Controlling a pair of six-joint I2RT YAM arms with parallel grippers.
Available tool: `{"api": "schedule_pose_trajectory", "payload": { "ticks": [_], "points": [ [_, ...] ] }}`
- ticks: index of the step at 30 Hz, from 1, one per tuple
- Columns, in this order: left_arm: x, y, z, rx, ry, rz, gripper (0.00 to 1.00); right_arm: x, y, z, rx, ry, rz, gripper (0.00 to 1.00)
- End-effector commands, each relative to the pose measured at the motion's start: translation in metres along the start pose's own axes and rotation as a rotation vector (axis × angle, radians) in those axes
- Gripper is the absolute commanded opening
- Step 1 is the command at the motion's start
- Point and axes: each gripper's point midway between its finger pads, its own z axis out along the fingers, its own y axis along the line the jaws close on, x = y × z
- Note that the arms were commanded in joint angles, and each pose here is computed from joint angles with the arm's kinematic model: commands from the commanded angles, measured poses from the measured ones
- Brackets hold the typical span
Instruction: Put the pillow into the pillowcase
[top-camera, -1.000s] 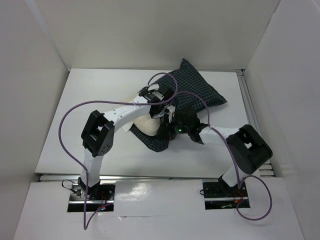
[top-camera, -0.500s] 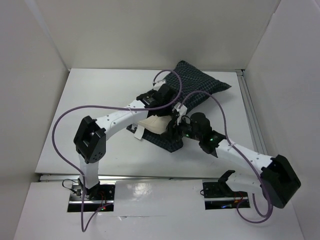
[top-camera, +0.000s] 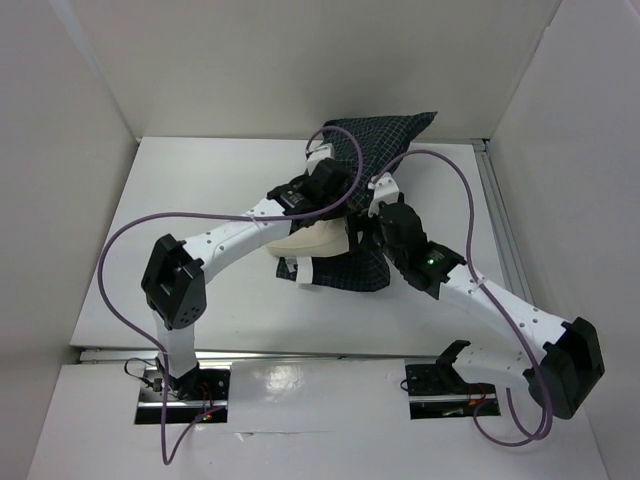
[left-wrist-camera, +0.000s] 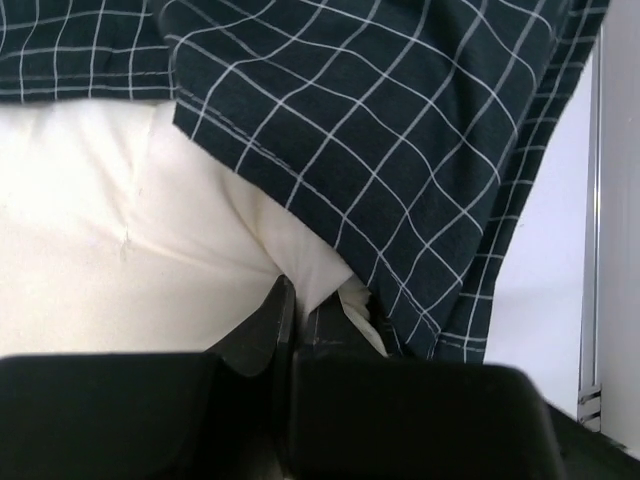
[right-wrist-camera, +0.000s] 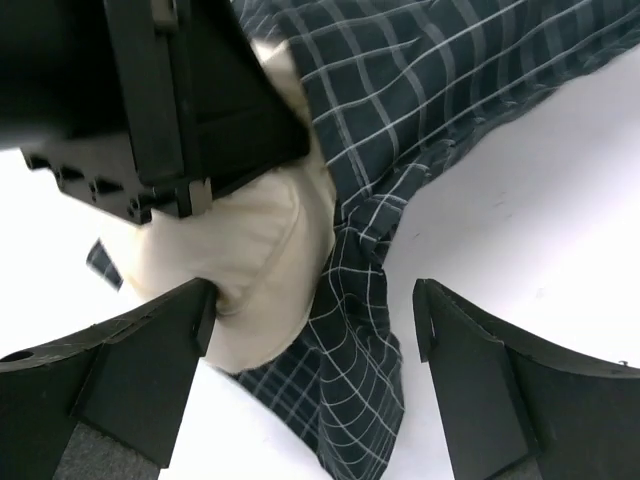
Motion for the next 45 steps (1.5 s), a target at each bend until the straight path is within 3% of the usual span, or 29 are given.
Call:
{"api": "schedule_pose_trajectory", "payload": {
  "ticks": [1, 8, 9, 16, 19, 20, 21, 23, 25, 28, 29, 30, 34, 39, 45],
  "points": [
    [-0.029, -0.018, -0.028, 0.067, -0.072, -0.005, 0.00, -0.070, -0.015, 0.001, 0.096, -0.171, -0.056, 0.90],
    [-0.033, -0.019, -0.029, 0.066, -0.085, 0.004, 0.00, -0.093, -0.011, 0.039, 0.067, -0.204, -0.298, 0.86],
    [-0.033, -0.016, -0.029, 0.053, -0.085, 0.006, 0.00, -0.103, -0.013, 0.041, 0.050, -0.220, -0.291, 0.84],
    [-0.037, -0.015, -0.035, 0.054, -0.099, 0.013, 0.00, -0.059, -0.030, 0.064, -0.107, -0.095, -0.225, 0.78],
    [-0.037, -0.015, -0.035, 0.054, -0.099, 0.013, 0.00, -0.038, -0.027, 0.066, -0.216, -0.079, -0.187, 0.64],
    [-0.037, -0.015, -0.035, 0.054, -0.099, 0.013, 0.00, -0.038, -0.021, 0.067, -0.249, -0.083, -0.175, 0.56],
    [-0.037, -0.015, -0.035, 0.054, -0.099, 0.013, 0.00, -0.037, -0.023, 0.068, -0.255, -0.087, -0.161, 0.35],
    [-0.039, -0.017, -0.035, 0.061, -0.106, 0.010, 0.00, -0.039, -0.014, 0.065, -0.332, -0.100, -0.160, 0.25],
    [-0.034, -0.020, -0.031, 0.075, -0.090, 0.012, 0.00, -0.043, -0.010, 0.062, -0.370, -0.110, -0.150, 0.30],
    [-0.031, -0.023, -0.023, 0.077, -0.078, 0.014, 0.00, -0.040, -0.003, 0.057, -0.416, -0.072, -0.144, 0.53],
    [-0.030, -0.024, -0.018, 0.073, -0.074, 0.016, 0.00, -0.043, -0.003, 0.052, -0.416, -0.076, -0.145, 0.66],
    [-0.024, -0.020, -0.014, 0.058, -0.058, 0.023, 0.00, -0.045, -0.003, 0.046, -0.415, -0.090, -0.147, 0.69],
    [-0.023, -0.022, -0.012, 0.066, -0.050, 0.024, 0.00, -0.030, -0.009, 0.032, -0.377, -0.097, -0.130, 0.75],
    [-0.023, -0.024, -0.014, 0.080, -0.050, 0.021, 0.00, -0.020, -0.029, 0.046, -0.262, -0.065, -0.114, 0.75],
    [-0.024, -0.026, -0.012, 0.081, -0.051, 0.021, 0.00, 0.001, -0.017, 0.060, -0.339, 0.001, -0.122, 0.75]
  ]
}}
